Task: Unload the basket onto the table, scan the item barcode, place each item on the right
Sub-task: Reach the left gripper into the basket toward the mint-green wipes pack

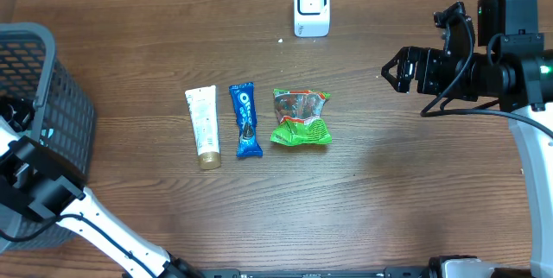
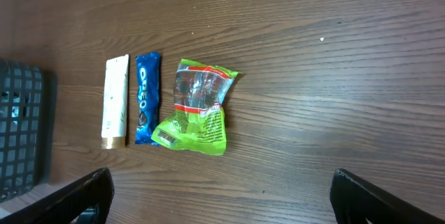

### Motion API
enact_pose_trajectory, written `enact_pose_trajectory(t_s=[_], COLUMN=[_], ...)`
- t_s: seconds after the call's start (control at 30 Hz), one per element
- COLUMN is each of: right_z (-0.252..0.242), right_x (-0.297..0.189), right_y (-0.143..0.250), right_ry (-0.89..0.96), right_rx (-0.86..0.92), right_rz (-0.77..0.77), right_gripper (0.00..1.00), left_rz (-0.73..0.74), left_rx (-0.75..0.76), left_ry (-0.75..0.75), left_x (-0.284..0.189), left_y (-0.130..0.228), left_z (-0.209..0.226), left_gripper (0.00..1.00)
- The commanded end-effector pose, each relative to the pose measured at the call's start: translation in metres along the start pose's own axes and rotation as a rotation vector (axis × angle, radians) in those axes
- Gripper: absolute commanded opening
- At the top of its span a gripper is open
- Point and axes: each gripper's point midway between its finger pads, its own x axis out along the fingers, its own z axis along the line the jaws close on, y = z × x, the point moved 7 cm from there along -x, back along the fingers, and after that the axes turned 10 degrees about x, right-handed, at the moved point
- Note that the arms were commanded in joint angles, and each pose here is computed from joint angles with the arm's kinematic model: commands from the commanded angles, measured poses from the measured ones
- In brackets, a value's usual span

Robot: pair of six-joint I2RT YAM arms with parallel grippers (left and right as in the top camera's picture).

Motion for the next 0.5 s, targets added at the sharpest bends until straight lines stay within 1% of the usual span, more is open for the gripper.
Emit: enact_pose_trajectory(t_s=[0.0, 0.13, 0.23, 0.27, 0.33, 0.47], right_z=[0.0047, 0.0047, 0.0042, 0.004, 0.0037, 0.0036], right_x=[-0.0053, -0.005, -0.0039, -0.0032, -0.0022, -0.002], right_y=[-0.0031, -0.0032, -0.0035, -0.0037, -0.004, -0.0041], right_ry=[-0.012, -0.011, -0.01, -0.01, -0.009, -0.008], right_rx=[-0.014, -0.014, -0.012, -0.011, -0.01, -0.01], right_rz=[-0.022, -0.022, -0.019, -0.017, -0.014, -0.014], right_gripper=[1.0, 1.0, 1.0, 1.0, 1.0, 1.0], left_rz=[0.024, 0.018, 0.037, 0.051, 0.068, 0.08], left_rx=[0.008, 0.002, -0.003, -0.003, -0.006, 0.0], left_ry=[-0.035, -0.028, -0.013, 0.017, 0.052, 0.054], left_x=[0.0204, 0.0205, 0.0205, 0.0193, 0.0194, 0.0193], left_y=[-0.0032, -0.0044, -0.0015, 0.0004, 0.0022, 0.004], left_z=[0.0049, 0.0041, 0.0028, 0.0001, -0.0019, -0.0013], left_gripper=[0.95, 0.94, 0.89, 0.88, 0.87, 0.87])
